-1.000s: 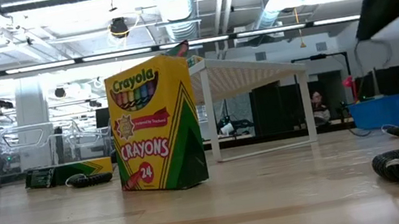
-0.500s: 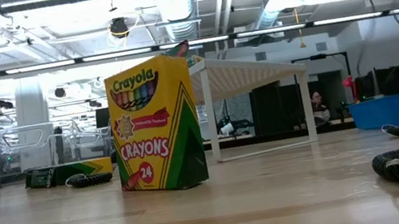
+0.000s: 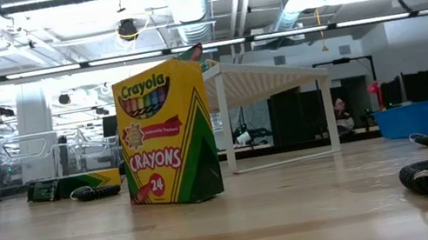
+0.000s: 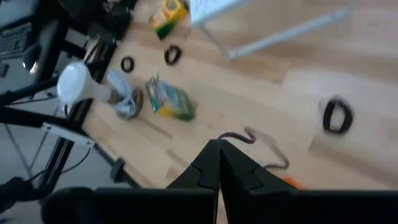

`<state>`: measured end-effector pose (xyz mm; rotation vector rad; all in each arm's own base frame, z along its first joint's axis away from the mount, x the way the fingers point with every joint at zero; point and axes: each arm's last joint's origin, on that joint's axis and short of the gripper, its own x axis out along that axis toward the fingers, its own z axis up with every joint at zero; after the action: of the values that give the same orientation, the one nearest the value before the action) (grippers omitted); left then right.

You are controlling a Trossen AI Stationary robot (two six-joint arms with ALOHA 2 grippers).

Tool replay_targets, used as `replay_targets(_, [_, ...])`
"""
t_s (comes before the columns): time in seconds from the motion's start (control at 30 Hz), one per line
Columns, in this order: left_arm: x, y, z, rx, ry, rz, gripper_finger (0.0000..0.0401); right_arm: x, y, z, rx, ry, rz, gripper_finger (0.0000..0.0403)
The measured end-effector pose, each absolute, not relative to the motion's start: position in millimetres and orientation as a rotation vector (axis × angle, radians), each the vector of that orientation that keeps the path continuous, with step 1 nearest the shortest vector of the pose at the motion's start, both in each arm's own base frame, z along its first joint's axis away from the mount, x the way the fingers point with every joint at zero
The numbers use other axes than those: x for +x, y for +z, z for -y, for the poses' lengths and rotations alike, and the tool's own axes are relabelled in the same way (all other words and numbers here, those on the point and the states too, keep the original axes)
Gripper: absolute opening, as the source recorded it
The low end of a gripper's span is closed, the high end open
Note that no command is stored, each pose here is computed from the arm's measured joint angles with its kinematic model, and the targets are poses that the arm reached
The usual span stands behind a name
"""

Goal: Pick & Place Office Desk Supplies
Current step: Put the black rubber band into the orange bin

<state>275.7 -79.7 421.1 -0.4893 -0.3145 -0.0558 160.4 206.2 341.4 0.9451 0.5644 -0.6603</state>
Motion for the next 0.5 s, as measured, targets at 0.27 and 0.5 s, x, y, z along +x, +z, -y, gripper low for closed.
replay_targets(0.27, [271.8, 420.5, 93.7, -0.447, -0.132, 0.292, 0.0191, 146.9, 343.7, -228.5, 1.13, -0.569, -0.625, 0.0])
replay_targets(0.5, [267.7, 420.6, 104.8, -0.429, -0.168, 0.285, 0.0191, 143.6, 339.2, -236.6, 1.166, -0.56, -0.787, 0.0])
